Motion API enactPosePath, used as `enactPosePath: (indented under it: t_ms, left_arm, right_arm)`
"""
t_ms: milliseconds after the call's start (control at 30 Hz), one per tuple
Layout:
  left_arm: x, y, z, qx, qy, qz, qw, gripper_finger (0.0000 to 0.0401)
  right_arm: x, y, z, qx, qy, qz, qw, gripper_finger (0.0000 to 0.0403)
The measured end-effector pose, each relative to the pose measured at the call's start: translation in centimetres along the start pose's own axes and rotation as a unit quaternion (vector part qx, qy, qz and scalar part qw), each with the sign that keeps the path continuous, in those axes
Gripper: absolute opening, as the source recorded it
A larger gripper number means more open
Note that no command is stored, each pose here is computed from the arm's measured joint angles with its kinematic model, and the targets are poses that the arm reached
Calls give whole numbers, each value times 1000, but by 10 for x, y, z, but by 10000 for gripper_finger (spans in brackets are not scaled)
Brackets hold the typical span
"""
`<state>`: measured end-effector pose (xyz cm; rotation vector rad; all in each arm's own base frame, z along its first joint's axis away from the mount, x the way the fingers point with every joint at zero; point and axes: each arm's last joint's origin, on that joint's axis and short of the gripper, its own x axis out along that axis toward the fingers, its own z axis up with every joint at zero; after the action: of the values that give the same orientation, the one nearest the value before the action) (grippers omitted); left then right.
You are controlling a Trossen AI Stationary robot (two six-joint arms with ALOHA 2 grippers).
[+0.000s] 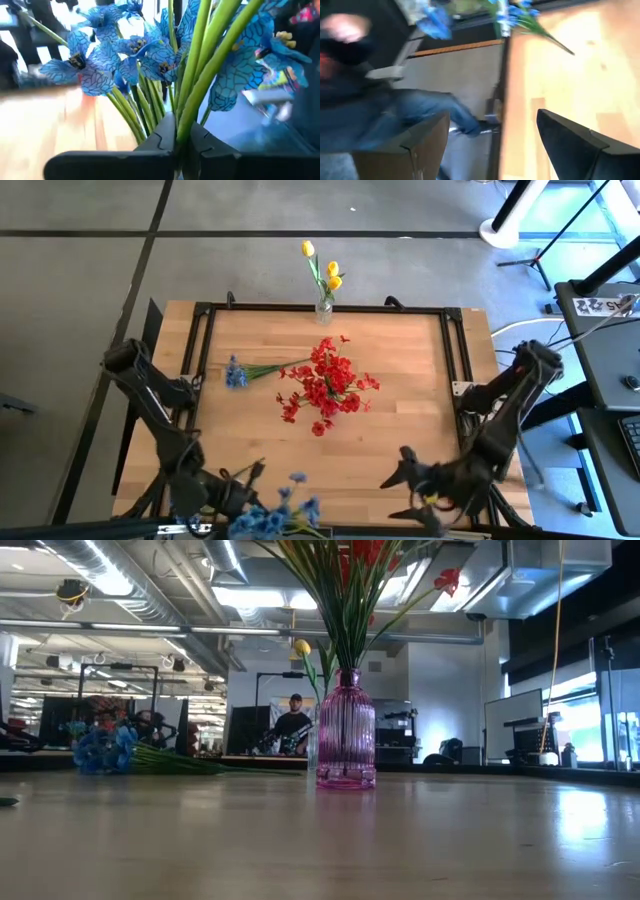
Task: Sort flowers into vase by color
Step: Put the middle blue flowers into the red vase
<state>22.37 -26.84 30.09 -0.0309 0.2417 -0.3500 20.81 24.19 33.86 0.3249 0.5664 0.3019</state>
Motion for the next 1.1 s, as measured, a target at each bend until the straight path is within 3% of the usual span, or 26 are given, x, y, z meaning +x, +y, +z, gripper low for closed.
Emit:
enactPosePath:
  t_ms: [167, 367, 600, 767, 900, 1100]
  left_arm:
    - [32, 9, -4, 44, -58, 24, 997, 1]
    - [48, 26, 6, 68, -131, 55, 988, 1]
    - [56, 51, 18, 58, -170, 91, 980, 1]
    - [59, 61, 20, 54, -177, 97, 978, 1]
    - [59, 62, 21, 63, -176, 99, 977, 1]
    - [58, 56, 16, 87, -156, 101, 979, 16]
  right_arm:
    - [41, 5, -19, 13, -36, -66, 997, 301]
    - [87, 7, -24, -56, -121, -101, 986, 301]
    - [115, -11, 0, -94, -209, -125, 965, 301]
    - [125, -34, 20, -82, -220, -101, 967, 294]
    - [128, -42, 27, -83, -216, -57, 971, 250]
    - [129, -43, 27, -86, -209, -54, 973, 123]
